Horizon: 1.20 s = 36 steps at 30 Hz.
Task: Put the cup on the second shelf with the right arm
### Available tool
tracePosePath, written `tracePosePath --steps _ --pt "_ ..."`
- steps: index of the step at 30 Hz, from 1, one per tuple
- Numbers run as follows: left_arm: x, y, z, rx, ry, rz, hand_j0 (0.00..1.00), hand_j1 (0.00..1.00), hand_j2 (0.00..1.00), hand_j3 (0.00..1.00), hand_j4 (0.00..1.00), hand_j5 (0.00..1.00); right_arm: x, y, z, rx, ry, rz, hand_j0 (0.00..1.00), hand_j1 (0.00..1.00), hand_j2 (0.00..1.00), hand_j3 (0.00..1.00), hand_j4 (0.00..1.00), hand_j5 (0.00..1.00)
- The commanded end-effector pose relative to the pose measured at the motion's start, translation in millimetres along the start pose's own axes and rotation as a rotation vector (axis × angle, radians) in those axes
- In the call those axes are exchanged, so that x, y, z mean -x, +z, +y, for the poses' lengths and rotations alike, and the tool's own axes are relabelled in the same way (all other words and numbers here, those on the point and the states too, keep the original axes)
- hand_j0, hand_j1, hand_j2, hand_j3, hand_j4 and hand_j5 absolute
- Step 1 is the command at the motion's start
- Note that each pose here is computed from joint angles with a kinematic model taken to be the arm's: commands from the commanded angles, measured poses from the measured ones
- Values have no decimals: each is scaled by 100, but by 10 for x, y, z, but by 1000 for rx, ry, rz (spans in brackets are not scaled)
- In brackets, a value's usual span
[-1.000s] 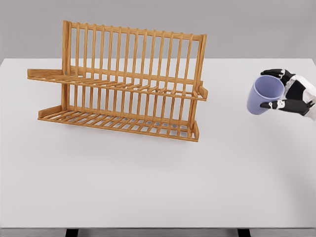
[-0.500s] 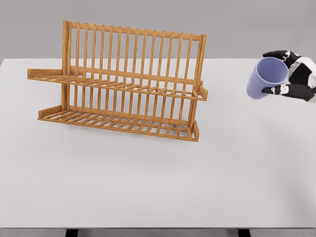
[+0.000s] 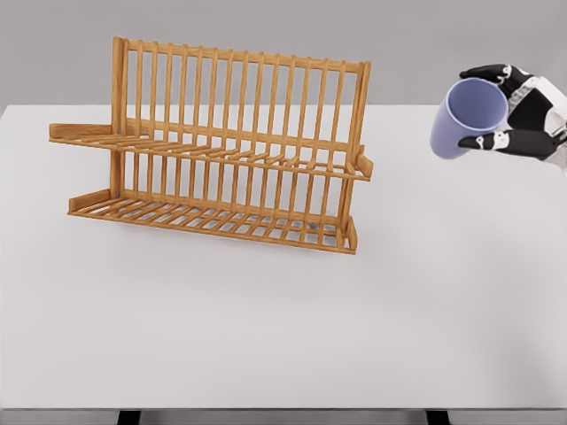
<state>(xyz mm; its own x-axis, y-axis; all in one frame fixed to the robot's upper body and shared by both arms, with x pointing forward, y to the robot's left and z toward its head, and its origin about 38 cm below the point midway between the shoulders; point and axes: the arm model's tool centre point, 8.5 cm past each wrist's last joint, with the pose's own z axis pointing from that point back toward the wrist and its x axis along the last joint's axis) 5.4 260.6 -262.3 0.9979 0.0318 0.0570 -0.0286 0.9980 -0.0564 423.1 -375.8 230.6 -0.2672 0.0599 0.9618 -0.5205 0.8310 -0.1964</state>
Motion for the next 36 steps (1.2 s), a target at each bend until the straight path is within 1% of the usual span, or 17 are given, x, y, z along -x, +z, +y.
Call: tracePosePath --steps 1,3,13,15,17,21,23,24,25,26,27,30,32,34,36 --pt "-1 0 0 0 0 -1 100 100 100 100 100 100 -13 -41 55 -10 -12 -13 68 68 68 68 68 68" --pt "-1 0 0 0 0 -1 100 100 100 100 100 100 -71 -77 95 -24 -8 -22 68 68 68 68 68 68" --pt "-9 -1 -1 0 0 -1 100 100 100 100 100 100 -141 -232 157 -35 -18 -62 68 68 68 68 68 68" --pt "-1 0 0 0 0 -1 100 100 100 100 100 100 -186 -249 173 -41 -8 -72 68 68 68 68 68 68" --pt "-1 0 0 0 0 -1 100 100 100 100 100 100 -276 -288 226 -61 6 -94 68 68 68 68 68 68" --pt "-1 0 0 0 1 -1 100 100 100 100 100 100 -252 -339 298 -64 -12 -114 68 68 68 68 68 68" --pt "-1 0 0 0 0 -1 100 100 100 100 100 100 -309 -430 325 -69 2 -130 68 68 68 68 68 68" --pt "1 0 0 0 0 1 100 100 100 100 100 100 -291 -472 378 -77 -9 -137 68 68 68 68 68 68" --pt "1 0 -1 0 -1 1 100 100 100 100 100 100 -287 -484 393 -81 -11 -137 68 68 68 68 68 68" --pt "1 0 0 0 0 1 100 100 100 100 100 100 -328 -538 410 -94 -4 -144 68 68 68 68 68 68" --pt "1 0 0 0 0 1 100 100 100 100 100 100 -309 -569 457 -109 -8 -140 68 68 68 68 68 68" --pt "-1 0 0 0 1 -1 100 100 100 100 100 100 -308 -602 499 -115 -14 -149 68 68 68 68 68 68" --pt "1 0 0 0 0 1 100 100 100 100 100 100 -357 -613 531 -124 -5 -160 68 68 68 68 68 68" --pt "-9 -1 -1 0 0 -1 100 100 100 100 100 100 -332 -644 584 -127 -3 -161 68 68 68 68 68 68" --pt "-1 0 0 0 0 -1 100 100 100 100 100 100 -384 -684 676 -149 11 -175 68 68 68 68 68 68"
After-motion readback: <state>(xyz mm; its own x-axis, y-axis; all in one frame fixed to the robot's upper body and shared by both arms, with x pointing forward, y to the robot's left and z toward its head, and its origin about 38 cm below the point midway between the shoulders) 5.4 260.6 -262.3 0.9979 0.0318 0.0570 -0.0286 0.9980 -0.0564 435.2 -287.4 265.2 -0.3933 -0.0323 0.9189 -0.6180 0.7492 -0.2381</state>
